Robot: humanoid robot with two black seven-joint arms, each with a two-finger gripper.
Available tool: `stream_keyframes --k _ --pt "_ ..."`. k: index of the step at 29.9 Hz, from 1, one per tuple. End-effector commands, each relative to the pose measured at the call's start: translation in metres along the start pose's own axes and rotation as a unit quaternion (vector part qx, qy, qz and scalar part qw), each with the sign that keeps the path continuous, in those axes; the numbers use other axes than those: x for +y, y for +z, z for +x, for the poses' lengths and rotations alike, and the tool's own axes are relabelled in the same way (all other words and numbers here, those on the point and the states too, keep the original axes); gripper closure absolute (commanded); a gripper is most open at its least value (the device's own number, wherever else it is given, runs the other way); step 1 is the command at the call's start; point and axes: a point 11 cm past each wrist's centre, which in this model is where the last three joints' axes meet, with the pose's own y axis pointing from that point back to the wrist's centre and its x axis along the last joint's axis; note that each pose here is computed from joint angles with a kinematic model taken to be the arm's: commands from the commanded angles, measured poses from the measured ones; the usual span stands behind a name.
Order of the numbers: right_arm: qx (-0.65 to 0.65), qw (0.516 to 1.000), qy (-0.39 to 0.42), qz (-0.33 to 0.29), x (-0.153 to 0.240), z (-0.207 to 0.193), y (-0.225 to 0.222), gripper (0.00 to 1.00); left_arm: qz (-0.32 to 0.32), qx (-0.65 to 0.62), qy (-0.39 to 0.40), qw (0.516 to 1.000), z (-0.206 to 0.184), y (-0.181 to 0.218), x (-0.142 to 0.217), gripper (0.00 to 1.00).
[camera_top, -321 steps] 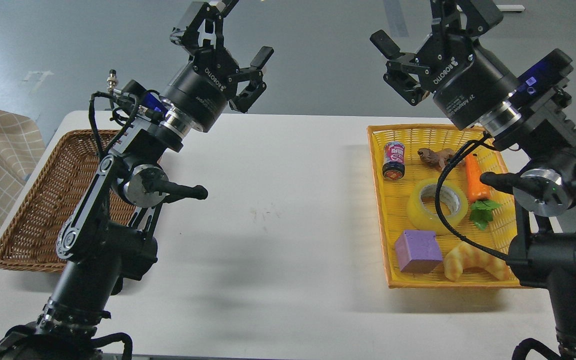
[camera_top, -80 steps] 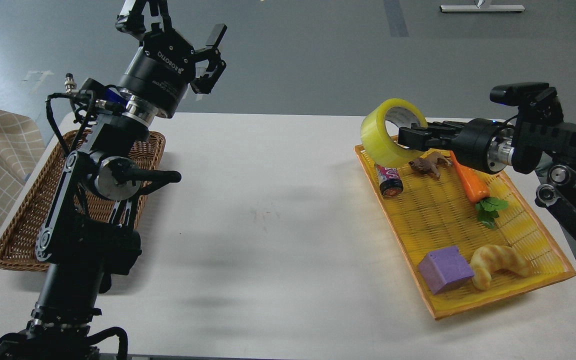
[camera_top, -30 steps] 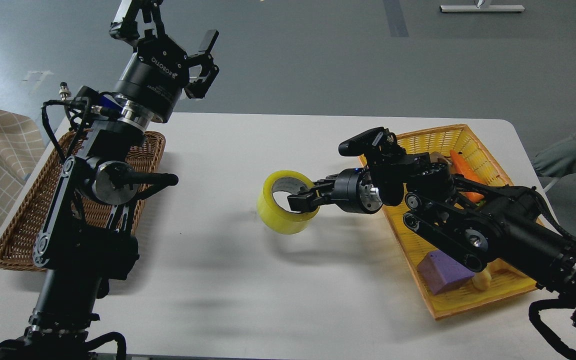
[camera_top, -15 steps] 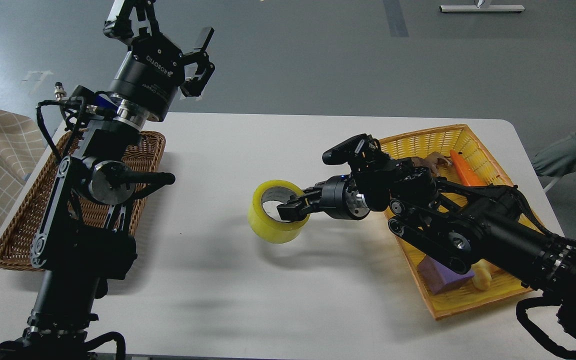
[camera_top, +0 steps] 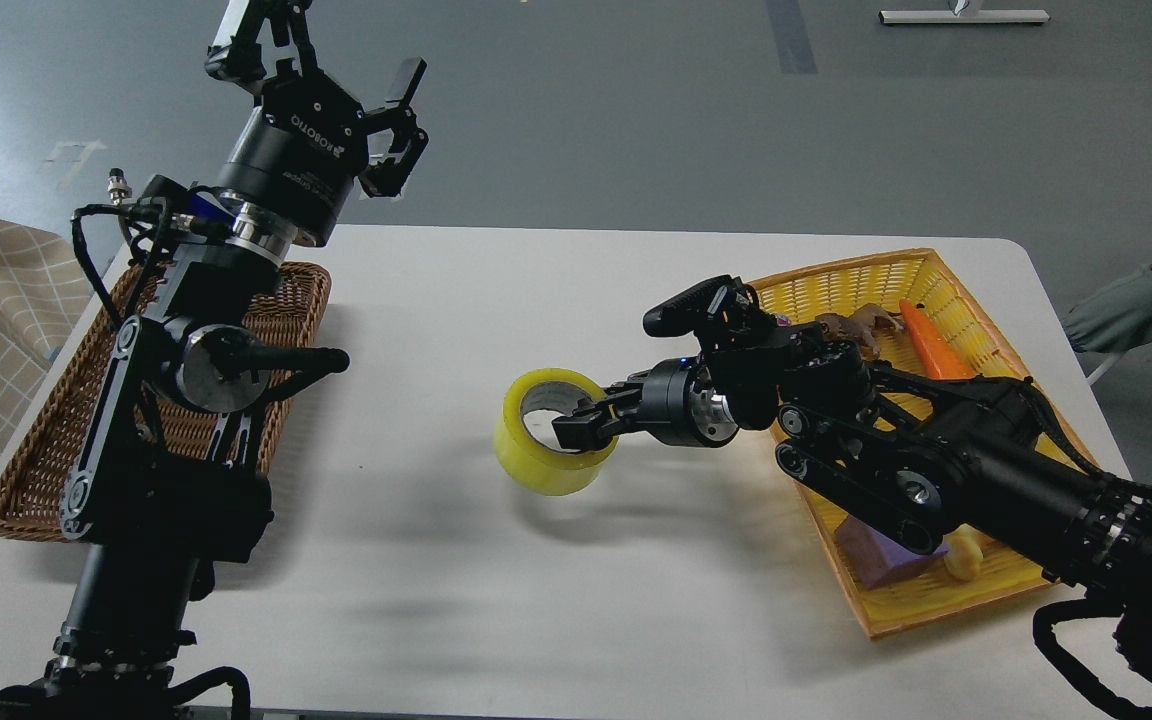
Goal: Place and transfer tape with both arms
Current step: 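Lower the tape roll onto the table and release with the right gripper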
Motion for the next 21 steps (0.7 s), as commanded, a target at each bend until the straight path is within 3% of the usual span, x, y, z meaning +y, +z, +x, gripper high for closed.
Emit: stream_keyframes --k 1,17,20,21 --pt "0.000 1.000 -0.004 0.000 -0.001 -0.004 0.000 0.91 -0.001 0.000 0.002 1.000 0.001 0.001 0.001 0.02" --pt "-0.007 1.000 -0.011 -0.001 -0.003 -0.011 -0.001 0.82 -0.003 0.001 0.004 1.000 0.003 0.002 0.001 0.02" --pt "-0.011 1.000 -0.011 -0.009 -0.005 -0.014 0.001 0.67 0.000 0.001 0.006 1.000 0.004 0.000 0.004 0.02" --pt "-0.014 1.000 -0.010 -0.012 -0.005 -0.015 0.002 0.57 0.000 0.001 0.006 1.000 0.004 0.000 0.004 0.02"
